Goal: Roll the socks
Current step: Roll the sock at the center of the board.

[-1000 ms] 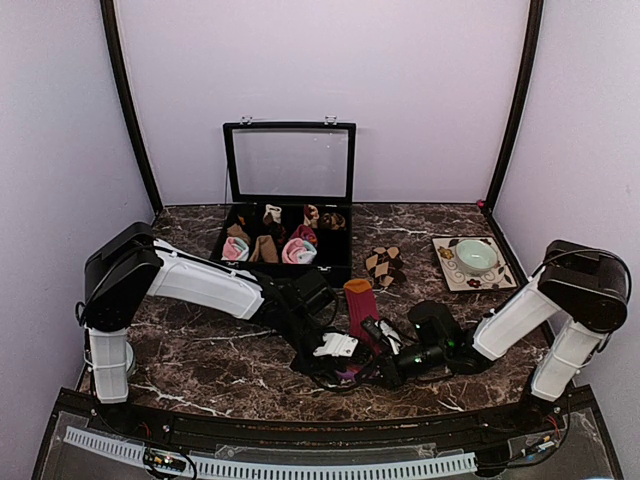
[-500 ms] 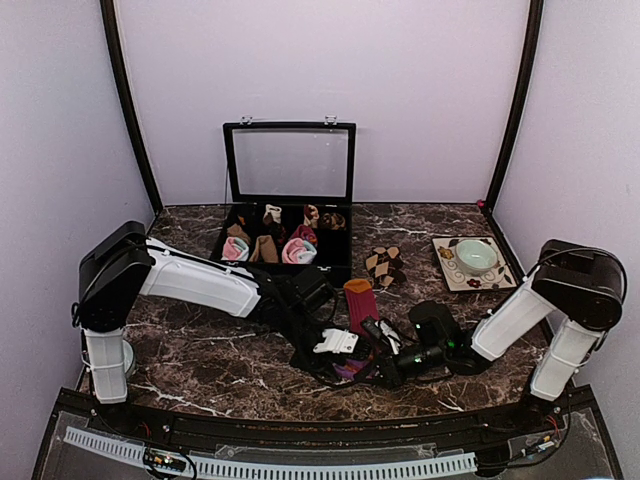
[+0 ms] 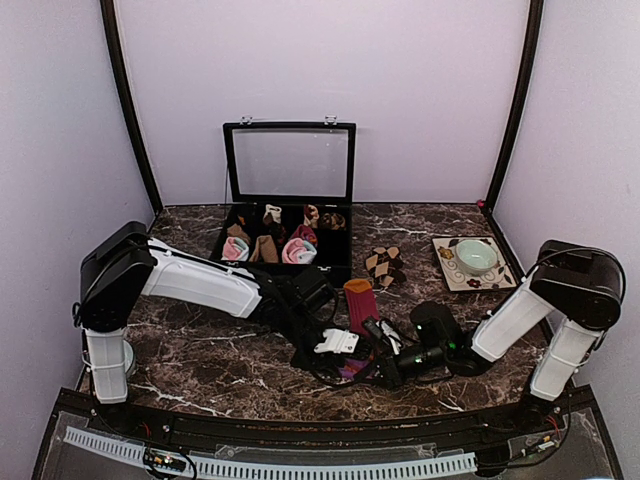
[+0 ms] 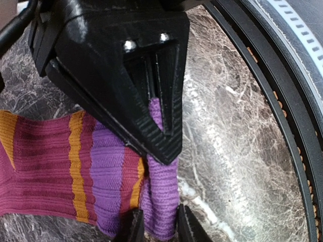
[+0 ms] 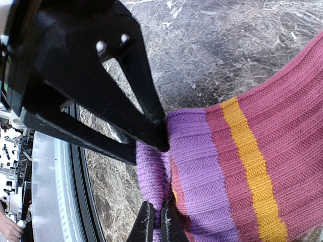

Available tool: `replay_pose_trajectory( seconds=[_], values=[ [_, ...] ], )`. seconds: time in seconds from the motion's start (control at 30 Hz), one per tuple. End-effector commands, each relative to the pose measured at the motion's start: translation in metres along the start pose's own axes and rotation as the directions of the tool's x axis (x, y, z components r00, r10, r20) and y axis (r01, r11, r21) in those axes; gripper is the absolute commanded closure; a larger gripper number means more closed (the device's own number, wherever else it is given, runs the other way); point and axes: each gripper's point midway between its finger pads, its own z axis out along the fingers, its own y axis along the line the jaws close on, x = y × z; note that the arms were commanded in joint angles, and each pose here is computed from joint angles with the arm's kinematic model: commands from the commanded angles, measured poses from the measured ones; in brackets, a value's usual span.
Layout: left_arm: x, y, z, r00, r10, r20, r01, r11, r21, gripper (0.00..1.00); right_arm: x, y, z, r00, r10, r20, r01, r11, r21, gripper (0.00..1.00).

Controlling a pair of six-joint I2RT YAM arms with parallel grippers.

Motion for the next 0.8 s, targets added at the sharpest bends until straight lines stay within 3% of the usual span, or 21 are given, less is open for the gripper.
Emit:
replay_pose_trajectory(
  seconds=[0.0, 0.13, 0.3, 0.57, 0.77],
  values=[
    [0.0, 0.0, 0.005, 1.0, -0.012, -0.009, 0.012, 1.0, 0.006, 0.8, 0.054, -0.035, -0.007, 0.979, 0.147, -0.139, -0.126, 0.981, 0.146, 1.0],
    [0.007, -0.002, 0.009, 0.998, -0.061, -0.025, 0.062, 0.998, 0.034, 0.9, 0.05, -0.035, -0.009, 0.983, 0.139, -0.121, -0.12, 0.981, 0.153, 0.94],
    [0.013, -0.003, 0.006, 0.98, -0.196, -0.018, 0.197, 0.97, 0.145, 0.95, 0.033, -0.031, -0.019, 0.997, 0.071, -0.045, -0.062, 0.983, 0.174, 0.74],
    [0.018, -0.026, 0.012, 0.926, -0.36, -0.112, 0.373, 0.837, 0.401, 0.96, -0.002, -0.014, -0.052, 0.984, -0.143, 0.105, 0.113, 0.961, 0.251, 0.7],
    [0.015, -0.031, 0.014, 0.886, -0.431, -0.174, 0.458, 0.75, 0.476, 0.96, -0.011, 0.021, -0.071, 0.904, -0.401, 0.148, 0.346, 0.889, 0.299, 0.69]
  ],
)
